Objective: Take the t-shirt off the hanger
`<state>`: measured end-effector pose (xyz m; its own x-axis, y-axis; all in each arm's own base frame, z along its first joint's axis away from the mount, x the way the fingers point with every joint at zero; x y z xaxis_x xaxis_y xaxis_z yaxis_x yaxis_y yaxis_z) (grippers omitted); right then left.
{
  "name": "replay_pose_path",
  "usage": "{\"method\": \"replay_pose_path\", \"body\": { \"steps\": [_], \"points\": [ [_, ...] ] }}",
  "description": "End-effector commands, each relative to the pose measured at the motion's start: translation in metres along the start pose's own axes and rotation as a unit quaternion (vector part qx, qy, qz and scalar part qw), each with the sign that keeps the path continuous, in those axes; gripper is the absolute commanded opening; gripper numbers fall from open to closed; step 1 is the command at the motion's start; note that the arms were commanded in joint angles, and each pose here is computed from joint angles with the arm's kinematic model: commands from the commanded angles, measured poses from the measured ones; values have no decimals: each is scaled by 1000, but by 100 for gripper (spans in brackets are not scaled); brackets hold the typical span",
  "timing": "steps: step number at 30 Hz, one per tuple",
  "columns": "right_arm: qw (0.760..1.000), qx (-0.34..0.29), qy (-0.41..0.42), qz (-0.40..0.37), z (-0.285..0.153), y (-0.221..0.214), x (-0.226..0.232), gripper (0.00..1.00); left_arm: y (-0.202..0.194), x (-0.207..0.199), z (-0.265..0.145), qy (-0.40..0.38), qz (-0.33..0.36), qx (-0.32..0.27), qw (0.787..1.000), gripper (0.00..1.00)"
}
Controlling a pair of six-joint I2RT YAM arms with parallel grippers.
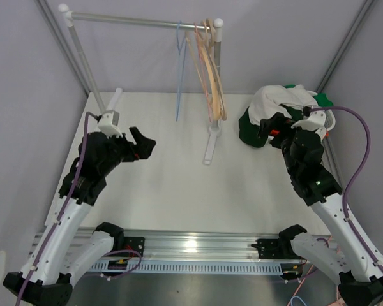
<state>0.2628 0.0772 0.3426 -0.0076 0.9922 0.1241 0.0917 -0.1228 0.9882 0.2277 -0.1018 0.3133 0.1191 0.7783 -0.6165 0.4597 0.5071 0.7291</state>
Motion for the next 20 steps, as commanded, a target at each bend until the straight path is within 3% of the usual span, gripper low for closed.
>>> {"method": "replay_pose_path", "body": {
  "steps": [1, 8, 20],
  "points": [
    [997, 30, -64, 29, -5, -18, -4, 99, -5, -3, -14, -39, -6, -28, 999, 99],
    [999, 30, -6, 20, -14, -12, 9, 100, -23, 3, -27, -57, -8, -20, 998, 100],
    [999, 25, -22, 17, -15, -22, 2, 99, -19, 1, -31, -54, -8, -24, 998, 99]
  ]
}}
Point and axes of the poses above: each gripper's point midway between its finger pads, its own z axis out along the fingers, its own x axis along the line the jaws close on, y = z × x, the point moved 5 cm from there along -z, back along the fingers, and after that the axes turned 14 degrees about -z, right-handed, at the moved point
